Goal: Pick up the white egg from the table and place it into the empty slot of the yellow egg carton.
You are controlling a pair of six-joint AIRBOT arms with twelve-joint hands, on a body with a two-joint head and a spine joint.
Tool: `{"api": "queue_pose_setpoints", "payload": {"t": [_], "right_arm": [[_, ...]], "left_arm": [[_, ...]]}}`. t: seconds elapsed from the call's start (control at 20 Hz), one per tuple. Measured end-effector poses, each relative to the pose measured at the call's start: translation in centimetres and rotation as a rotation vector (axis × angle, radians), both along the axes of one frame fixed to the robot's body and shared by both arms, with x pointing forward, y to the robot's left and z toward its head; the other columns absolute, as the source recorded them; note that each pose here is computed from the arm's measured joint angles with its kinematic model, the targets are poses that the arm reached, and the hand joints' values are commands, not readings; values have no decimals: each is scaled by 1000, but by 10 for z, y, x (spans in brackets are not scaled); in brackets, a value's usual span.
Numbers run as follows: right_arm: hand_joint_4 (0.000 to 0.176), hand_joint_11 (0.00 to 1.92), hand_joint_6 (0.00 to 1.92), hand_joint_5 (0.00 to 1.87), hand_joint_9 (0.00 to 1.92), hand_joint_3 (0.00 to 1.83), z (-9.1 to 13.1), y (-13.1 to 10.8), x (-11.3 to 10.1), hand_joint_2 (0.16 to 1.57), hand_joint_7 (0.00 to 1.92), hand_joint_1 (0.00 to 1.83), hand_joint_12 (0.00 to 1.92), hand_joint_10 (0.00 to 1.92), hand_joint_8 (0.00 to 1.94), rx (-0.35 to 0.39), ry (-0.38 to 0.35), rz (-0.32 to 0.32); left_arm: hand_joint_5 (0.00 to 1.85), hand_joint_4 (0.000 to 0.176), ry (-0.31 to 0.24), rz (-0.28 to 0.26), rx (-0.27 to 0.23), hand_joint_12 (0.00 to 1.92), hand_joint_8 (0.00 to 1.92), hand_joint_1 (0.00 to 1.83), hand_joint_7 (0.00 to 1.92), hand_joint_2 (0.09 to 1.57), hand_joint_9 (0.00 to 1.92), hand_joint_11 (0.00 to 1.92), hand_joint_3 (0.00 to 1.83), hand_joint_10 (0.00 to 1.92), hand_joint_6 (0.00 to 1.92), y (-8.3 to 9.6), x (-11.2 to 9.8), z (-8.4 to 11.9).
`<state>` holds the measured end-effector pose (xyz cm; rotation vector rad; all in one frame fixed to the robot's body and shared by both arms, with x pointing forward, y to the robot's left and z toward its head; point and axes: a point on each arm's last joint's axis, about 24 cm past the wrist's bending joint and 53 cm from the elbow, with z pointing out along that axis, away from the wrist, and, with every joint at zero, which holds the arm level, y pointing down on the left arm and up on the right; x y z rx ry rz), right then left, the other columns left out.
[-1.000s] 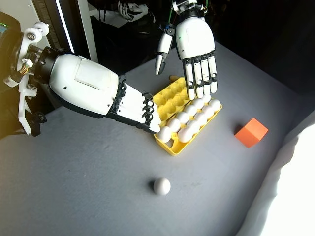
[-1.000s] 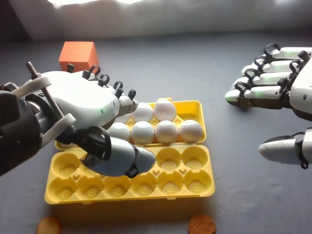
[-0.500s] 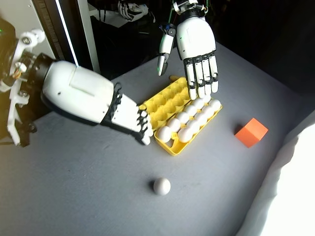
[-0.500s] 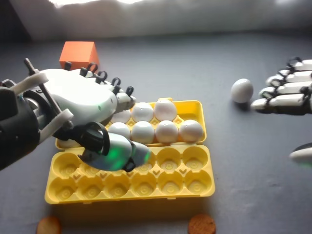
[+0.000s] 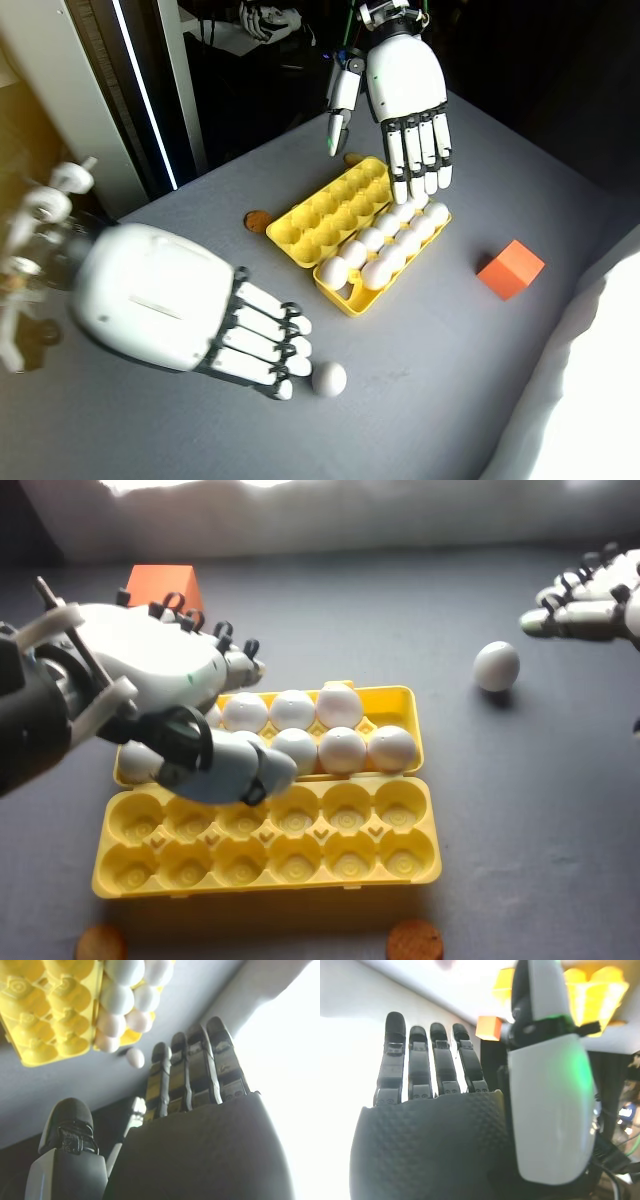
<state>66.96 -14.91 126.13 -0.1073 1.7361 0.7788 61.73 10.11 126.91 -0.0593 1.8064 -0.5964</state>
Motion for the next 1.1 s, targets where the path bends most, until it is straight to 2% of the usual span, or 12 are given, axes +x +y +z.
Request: {"api": "queue_pose_setpoints", "payload": {"t": [0.1, 0.25, 0.3, 0.4, 0.45, 0.55, 0.6, 0.65, 0.7, 0.75, 0.85, 1.1], "right_arm": [[0, 0, 1, 32, 0, 0, 14, 0, 7, 980, 0, 1134, 3, 0, 0, 38, -16, -7], [0, 45, 19, 100, 0, 0, 28, 14, 18, 994, 15, 1130, 24, 0, 4, 90, -33, 5], [0, 8, 8, 131, 15, 3, 27, 19, 20, 987, 33, 1150, 224, 3, 3, 93, -30, 12], [0, 0, 8, 163, 38, 7, 23, 34, 27, 995, 60, 1157, 390, 8, 5, 93, -10, 32], [0, 0, 10, 198, 68, 1, 20, 39, 32, 988, 82, 1145, 574, 12, 6, 101, 5, 35], [0, 0, 8, 206, 84, 4, 19, 44, 41, 997, 109, 1128, 561, 13, 8, 120, 20, 31], [0, 0, 3, 195, 71, 9, 19, 46, 45, 1016, 108, 1095, 466, 5, 3, 124, 24, 29], [0, 0, 5, 210, 90, 12, 18, 49, 52, 1035, 134, 1113, 467, 9, 7, 123, 27, 26], [0, 0, 16, 270, 150, 8, 17, 52, 58, 1049, 196, 1160, 631, 22, 13, 128, 30, 24], [0, 0, 16, 270, 150, 8, 17, 53, 63, 1049, 196, 1160, 631, 22, 13, 130, 31, 19], [0, 0, 16, 317, 179, 17, 16, 59, 75, 1104, 219, 1163, 769, 20, 7, 159, 50, 10], [0, 0, 6, 365, 219, 2, 2, 58, 95, 1077, 247, 1177, 900, 20, 7, 174, 70, -23]], "left_arm": [[190, 0, -10, 9, 5, 337, 1, 0, 193, 1207, 164, 0, 0, 6, 4, 4, 5, 2], [185, 0, -8, 14, 5, 343, 2, 0, 211, 1211, 179, 0, 1, 6, 2, 5, 5, 1], [177, 0, -6, 22, 7, 339, 0, 0, 206, 1215, 176, 0, 3, 5, 0, 7, 6, 1], [209, 0, -1, 49, 15, 414, 6, 0, 236, 1214, 208, 0, 1, 12, 9, 14, 8, -1], [185, 0, 0, 56, 17, 321, 2, 0, 212, 1210, 185, 0, 0, 4, 2, 16, 10, -2], [202, 0, 0, 74, 20, 311, 10, 0, 229, 1212, 195, 0, 0, 9, 10, 22, 14, -2], [233, 0, -2, 80, 22, 373, 13, 0, 254, 1212, 220, 0, 0, 16, 17, 25, 15, -2], [221, 0, -4, 88, 26, 384, 7, 0, 245, 1213, 213, 0, 1, 11, 10, 27, 16, -1], [225, 0, -4, 92, 28, 443, 7, 0, 260, 1222, 228, 0, 4, 13, 7, 28, 17, -2], [225, 0, -2, 94, 27, 443, 7, 0, 260, 1222, 228, 0, 4, 13, 7, 28, 17, -2], [231, 0, 6, 112, 17, 480, 4, 0, 274, 1223, 251, 0, 2, 12, 4, 31, 17, -3], [242, 0, 13, 162, -2, 417, 0, 0, 266, 1229, 232, 0, 2, 1, 4, 42, 20, -3]]}}
